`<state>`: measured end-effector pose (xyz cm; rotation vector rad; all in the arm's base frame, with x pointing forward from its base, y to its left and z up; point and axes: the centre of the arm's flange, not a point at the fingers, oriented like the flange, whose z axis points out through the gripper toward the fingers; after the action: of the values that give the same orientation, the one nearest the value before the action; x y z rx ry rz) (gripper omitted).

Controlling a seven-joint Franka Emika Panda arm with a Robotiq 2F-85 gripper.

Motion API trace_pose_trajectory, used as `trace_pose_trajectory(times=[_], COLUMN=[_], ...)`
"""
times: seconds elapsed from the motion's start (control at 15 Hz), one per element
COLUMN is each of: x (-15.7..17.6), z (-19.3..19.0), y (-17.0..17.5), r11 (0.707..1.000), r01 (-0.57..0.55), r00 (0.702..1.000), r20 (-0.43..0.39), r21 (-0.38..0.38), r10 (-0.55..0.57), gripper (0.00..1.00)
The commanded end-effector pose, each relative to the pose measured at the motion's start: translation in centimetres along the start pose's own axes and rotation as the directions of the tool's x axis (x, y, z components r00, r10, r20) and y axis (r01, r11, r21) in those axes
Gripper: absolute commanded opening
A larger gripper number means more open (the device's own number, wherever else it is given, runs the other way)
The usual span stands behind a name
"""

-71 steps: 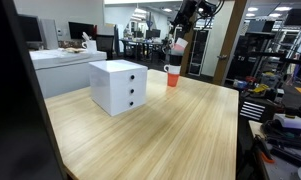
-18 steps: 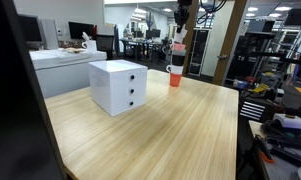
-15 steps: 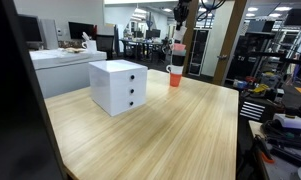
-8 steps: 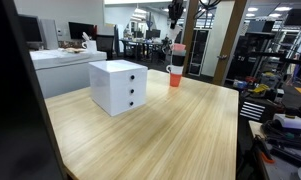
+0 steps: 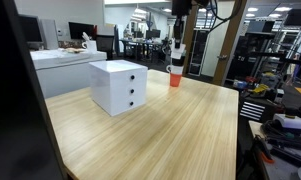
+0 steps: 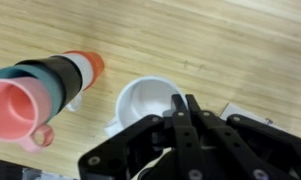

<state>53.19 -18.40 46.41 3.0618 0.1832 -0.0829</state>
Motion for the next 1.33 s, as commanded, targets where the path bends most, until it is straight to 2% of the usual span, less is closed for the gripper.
trace_pose_trajectory(times=[0.0,0.13,0.4,0.67,1.0,1.27], x=[-5.2,-6.8,-9.8,-12.4,-14.8,-16.1], z=[3.6,5.7,9.0,11.0,12.9,14.3], y=[-4.0,-5.8,-8.3,-10.2,-12.8,-14.8], r11=[0.992,0.987,0.987,0.996,0.998,0.993], r01=[0.113,0.125,0.132,0.077,-0.02,-0.096], r00=[0.993,0.99,0.988,0.996,0.998,0.994], r20=[-0.01,-0.051,-0.063,-0.037,-0.063,-0.051], r21=[-0.052,-0.1,-0.092,-0.054,-0.064,-0.063], r10=[-0.114,-0.13,-0.138,-0.079,0.016,0.093], gripper=[0.05,0.04,0.03,0.03,0.03,0.03])
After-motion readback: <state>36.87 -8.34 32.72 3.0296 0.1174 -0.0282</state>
